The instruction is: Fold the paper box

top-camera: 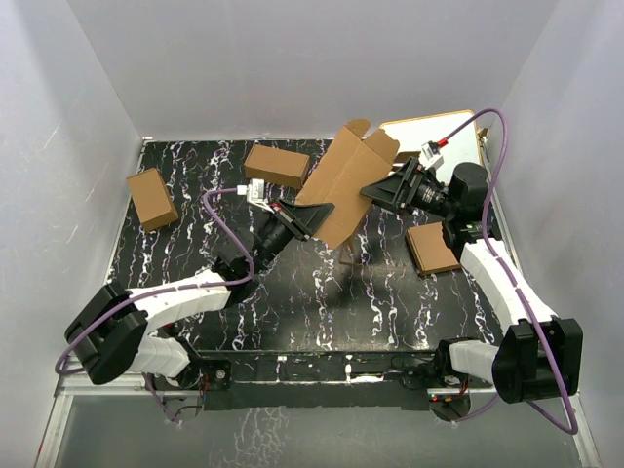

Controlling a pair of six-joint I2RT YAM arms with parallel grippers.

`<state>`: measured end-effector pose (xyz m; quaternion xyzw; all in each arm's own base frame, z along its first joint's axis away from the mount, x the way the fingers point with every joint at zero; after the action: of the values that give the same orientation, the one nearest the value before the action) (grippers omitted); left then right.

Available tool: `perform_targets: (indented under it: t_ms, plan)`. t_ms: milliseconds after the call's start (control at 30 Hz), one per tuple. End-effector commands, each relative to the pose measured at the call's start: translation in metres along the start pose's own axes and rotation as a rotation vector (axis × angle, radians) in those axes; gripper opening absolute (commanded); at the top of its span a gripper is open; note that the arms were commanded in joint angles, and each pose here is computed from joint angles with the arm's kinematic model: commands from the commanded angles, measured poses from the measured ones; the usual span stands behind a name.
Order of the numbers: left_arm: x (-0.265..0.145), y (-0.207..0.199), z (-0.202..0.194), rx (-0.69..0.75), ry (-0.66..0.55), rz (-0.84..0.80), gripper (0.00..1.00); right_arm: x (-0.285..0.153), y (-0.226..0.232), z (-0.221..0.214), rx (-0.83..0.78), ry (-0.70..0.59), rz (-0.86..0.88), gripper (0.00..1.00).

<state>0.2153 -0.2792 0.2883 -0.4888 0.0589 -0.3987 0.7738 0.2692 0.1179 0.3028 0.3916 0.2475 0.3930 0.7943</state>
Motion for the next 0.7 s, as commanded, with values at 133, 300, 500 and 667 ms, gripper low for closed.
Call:
perform_targets:
  t_ms: [133, 300, 500, 667]
  plan:
    - [0.014, -0.019, -0.001, -0.069, -0.032, -0.107, 0.0, -0.002, 0.022, 0.001, -0.024, -0.011, 0.15, 0.75]
    - [0.017, -0.013, -0.005, -0.084, -0.027, -0.089, 0.0, -0.003, 0.023, -0.002, -0.027, -0.016, 0.167, 0.55]
    - [0.015, -0.01, -0.005, -0.088, -0.039, -0.066, 0.0, -0.005, 0.021, -0.005, -0.002, -0.025, 0.166, 0.3]
    - [0.014, -0.007, -0.005, -0.088, -0.042, -0.051, 0.0, -0.005, 0.02, -0.007, -0.002, -0.023, 0.175, 0.09]
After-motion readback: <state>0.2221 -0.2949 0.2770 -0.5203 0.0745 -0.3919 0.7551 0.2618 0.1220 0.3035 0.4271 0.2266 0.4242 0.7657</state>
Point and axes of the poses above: each gripper's point midway between its finger pads, its own x axis out along the fingers, its own y axis along the line the jaws close on, z = x × y, the point moved 8 cm from there along -x, back along the fingers, and after that the axes turned 3 degrees about -x, right-handed, at the moved point
